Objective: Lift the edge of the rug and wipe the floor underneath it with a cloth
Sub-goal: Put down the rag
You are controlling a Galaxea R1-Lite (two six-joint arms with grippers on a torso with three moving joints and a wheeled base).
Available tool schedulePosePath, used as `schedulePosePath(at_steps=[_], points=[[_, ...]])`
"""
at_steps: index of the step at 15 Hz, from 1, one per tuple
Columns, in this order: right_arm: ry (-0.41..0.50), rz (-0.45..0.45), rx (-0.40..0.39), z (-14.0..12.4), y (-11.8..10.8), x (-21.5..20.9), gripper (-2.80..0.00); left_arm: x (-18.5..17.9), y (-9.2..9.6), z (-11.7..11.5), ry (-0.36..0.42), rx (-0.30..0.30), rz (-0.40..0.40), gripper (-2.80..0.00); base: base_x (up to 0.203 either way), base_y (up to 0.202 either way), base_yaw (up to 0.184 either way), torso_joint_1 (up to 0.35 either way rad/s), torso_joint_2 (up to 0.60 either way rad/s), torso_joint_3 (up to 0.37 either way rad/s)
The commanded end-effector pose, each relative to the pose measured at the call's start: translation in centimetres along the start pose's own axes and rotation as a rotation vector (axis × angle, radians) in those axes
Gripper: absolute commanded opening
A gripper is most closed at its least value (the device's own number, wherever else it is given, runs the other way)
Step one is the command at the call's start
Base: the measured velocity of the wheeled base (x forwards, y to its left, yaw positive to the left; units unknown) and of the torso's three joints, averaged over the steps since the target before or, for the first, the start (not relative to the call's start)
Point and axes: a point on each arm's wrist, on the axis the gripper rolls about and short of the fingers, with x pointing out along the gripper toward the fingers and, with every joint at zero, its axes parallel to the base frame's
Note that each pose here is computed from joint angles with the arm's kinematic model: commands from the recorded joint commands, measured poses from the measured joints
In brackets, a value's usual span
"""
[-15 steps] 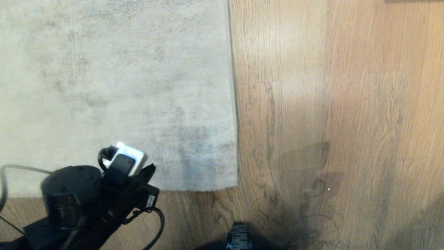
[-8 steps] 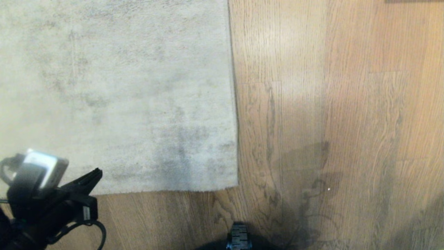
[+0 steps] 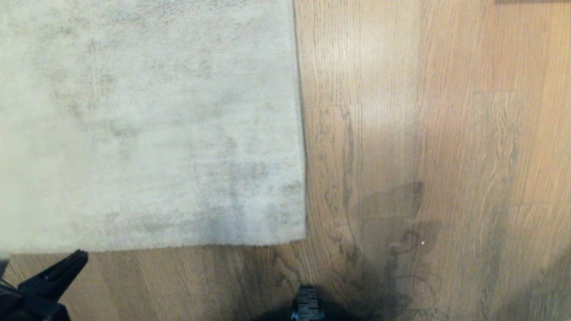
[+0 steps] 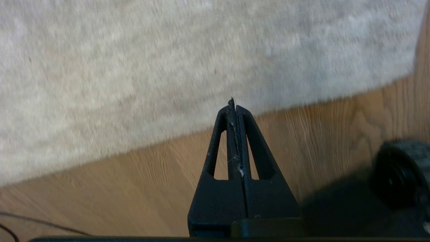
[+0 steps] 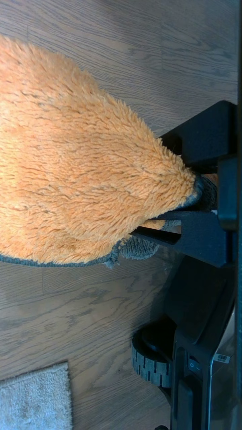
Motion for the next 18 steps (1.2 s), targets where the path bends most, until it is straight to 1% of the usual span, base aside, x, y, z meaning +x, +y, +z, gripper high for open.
schedulePosePath(at_steps=[1,7,11,13,16,18], points=[[0.001,0.001,-0.001,0.0,0.0,0.0,-2.80,-1.9,-0.1,-0.5,-0.068,0.001,0.017,-2.80,0.000,0.000,0.000,0.000,0.00,0.000],[0.000,0.001,-0.001,0.0,0.0,0.0,-2.80,-4.6,-0.5,-2.1,-0.099,0.002,0.028,-2.80,0.000,0.000,0.000,0.000,0.00,0.000],[0.002,0.001,-0.001,0.0,0.0,0.0,-2.80,-6.3,-0.9,-3.7,-0.115,0.006,0.032,-2.80,0.000,0.000,0.000,0.000,0.00,0.000],[0.000,0.001,-0.001,0.0,0.0,0.0,-2.80,-6.8,-1.0,-4.4,-0.098,0.009,0.030,-2.80,0.000,0.000,0.000,0.000,0.00,0.000],[0.001,0.001,-0.001,0.0,0.0,0.0,-2.80,-7.3,-1.2,-5.2,-0.097,0.004,0.059,-2.80,0.000,0.000,0.000,0.000,0.00,0.000],[0.001,0.001,-0.001,0.0,0.0,0.0,-2.80,-8.0,-1.4,-6.0,-0.121,0.000,0.076,-2.80,0.000,0.000,0.000,0.000,0.00,0.000]])
